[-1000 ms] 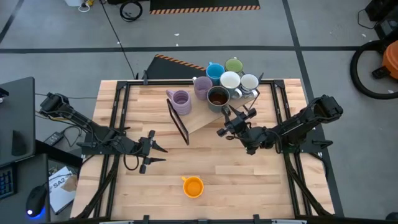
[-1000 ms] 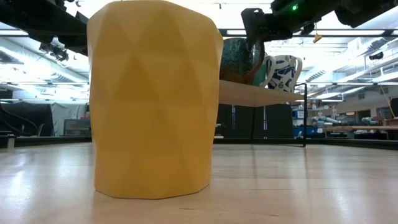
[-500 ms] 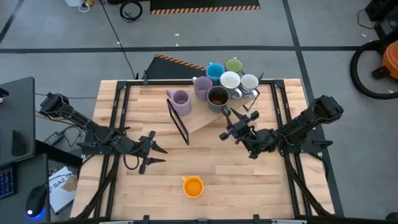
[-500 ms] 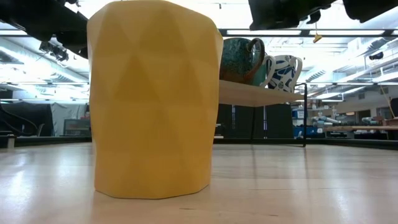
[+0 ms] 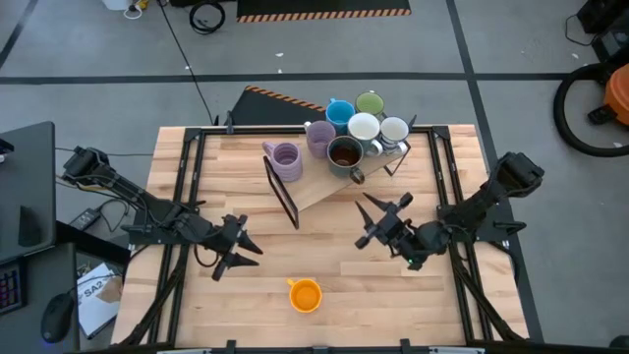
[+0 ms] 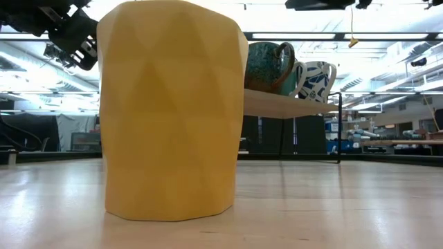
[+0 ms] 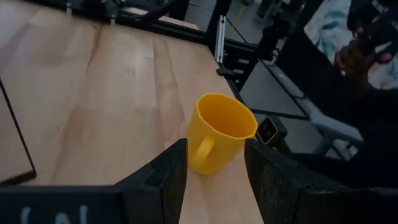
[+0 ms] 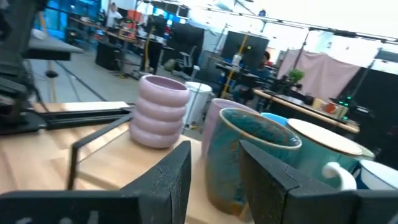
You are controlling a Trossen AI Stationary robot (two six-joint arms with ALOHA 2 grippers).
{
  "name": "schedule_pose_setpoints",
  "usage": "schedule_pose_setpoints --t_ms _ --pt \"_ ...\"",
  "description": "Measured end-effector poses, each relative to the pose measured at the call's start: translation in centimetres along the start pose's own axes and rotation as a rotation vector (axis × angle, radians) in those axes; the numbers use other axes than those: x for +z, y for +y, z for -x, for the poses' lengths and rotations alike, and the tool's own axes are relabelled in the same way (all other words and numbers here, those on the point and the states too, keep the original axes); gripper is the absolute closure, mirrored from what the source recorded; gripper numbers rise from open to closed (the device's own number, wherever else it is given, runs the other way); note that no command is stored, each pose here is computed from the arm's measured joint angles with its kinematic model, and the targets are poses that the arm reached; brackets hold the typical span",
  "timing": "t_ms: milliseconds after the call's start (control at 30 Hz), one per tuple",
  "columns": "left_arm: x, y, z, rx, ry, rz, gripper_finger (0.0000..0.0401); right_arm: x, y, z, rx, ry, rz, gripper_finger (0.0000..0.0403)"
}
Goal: Place coffee mugs
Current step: Put the yellow mug on the shelf
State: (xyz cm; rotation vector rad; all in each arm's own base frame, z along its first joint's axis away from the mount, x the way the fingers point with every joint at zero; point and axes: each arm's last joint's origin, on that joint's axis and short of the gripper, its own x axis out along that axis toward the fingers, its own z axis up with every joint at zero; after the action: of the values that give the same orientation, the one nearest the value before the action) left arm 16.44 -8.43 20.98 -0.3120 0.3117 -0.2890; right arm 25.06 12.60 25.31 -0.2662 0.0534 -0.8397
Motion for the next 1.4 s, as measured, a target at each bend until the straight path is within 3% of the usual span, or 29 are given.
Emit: schedule_pose_setpoints --t_ms 267,467,667,900,1033,1200,1400 --pt "-0.2 -0.6 -0.1 -0.031 0.002 0.062 0.0235 -0.8 1.1 2.1 0.103 0.002 -0.056 0.0265" --pt "0.3 -2.8 -1.4 -0.092 0.047 0.035 0.0235 -1.9 2.1 2.7 0.317 0.007 -0.173 0.0266" --pt "-0.2 -4.7 -3.8 -0.089 0.175 -0.012 0.0235 -3.2 3.0 2.7 0.582 0.095 -0.266 0.0266" --pt "-1.0 -6.4 -6.2 -0.048 0.254 -0.048 0.0235 -4.0 5.5 2.9 0.700 0.205 -0.234 0.0266" --pt "-1.4 -6.8 -6.8 0.026 0.236 -0.072 0.0235 -4.1 7.8 3.0 0.756 0.250 -0.170 0.0266" --pt "-2.0 -6.1 -7.4 0.235 0.160 -0.082 0.0235 -4.0 10.4 3.0 0.835 0.285 -0.132 0.0266" --pt "-3.2 -4.9 -8.8 0.356 0.162 -0.022 0.0235 -3.9 13.6 3.9 0.937 0.316 -0.106 0.0266"
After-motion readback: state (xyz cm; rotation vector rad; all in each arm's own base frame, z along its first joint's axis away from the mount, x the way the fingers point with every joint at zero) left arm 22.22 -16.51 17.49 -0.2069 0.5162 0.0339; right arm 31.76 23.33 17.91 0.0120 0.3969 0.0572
